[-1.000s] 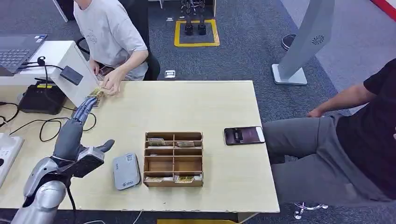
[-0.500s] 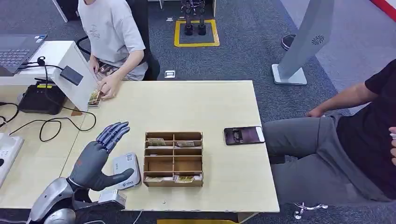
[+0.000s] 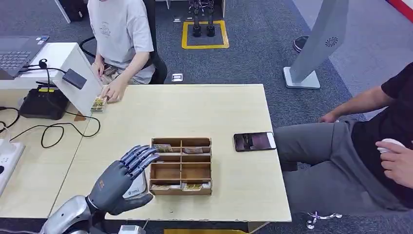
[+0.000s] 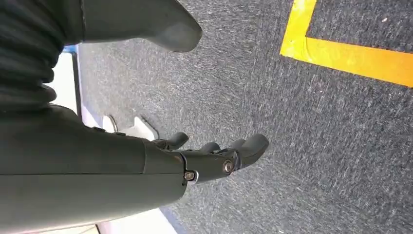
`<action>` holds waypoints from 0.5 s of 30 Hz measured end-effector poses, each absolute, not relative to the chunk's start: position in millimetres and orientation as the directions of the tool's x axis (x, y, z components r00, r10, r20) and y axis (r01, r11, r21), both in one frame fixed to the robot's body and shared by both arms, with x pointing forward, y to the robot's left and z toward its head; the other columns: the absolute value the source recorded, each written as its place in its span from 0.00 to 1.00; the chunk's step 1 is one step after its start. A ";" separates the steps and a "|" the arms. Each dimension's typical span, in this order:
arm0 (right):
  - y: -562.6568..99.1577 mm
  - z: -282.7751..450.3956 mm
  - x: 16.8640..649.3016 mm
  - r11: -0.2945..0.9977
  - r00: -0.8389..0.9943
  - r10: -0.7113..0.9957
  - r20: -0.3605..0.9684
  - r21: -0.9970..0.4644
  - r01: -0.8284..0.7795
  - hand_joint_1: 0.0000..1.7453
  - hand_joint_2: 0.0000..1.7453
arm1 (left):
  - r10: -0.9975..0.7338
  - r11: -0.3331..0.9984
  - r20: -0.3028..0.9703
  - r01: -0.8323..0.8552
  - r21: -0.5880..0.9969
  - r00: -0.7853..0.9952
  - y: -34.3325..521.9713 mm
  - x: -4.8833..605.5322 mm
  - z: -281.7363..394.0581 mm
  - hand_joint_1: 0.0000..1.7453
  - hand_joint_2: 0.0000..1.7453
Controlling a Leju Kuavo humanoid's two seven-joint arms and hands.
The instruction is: Pass the card to the sensor for recognition and then transmit it.
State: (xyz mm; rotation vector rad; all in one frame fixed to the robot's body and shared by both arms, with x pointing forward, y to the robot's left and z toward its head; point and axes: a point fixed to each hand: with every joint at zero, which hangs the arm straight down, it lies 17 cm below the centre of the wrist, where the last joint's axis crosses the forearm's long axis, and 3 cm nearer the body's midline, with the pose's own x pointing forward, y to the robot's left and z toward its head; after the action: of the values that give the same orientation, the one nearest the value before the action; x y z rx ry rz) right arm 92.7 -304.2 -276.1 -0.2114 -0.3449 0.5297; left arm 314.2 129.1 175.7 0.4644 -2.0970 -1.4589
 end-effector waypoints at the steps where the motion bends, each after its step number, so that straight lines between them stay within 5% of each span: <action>1: -304.1 -276.0 93.0 0.843 0.807 0.527 0.266 -0.285 -0.457 0.00 1.00 | -0.576 0.329 0.194 -0.008 0.944 -0.794 128.1 316.0 173.3 0.00 1.00; 15: -304.6 -275.5 96.2 0.838 0.801 0.535 0.268 -0.289 -0.463 0.00 1.00 | -0.628 0.241 0.137 -0.024 0.970 -0.766 116.5 323.2 131.6 0.00 1.00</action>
State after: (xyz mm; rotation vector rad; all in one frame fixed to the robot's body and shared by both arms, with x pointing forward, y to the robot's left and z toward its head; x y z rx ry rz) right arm 96.2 -304.6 -275.5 -0.2143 -0.3494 0.5392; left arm 323.2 116.5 131.6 0.5933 -2.0094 -1.5579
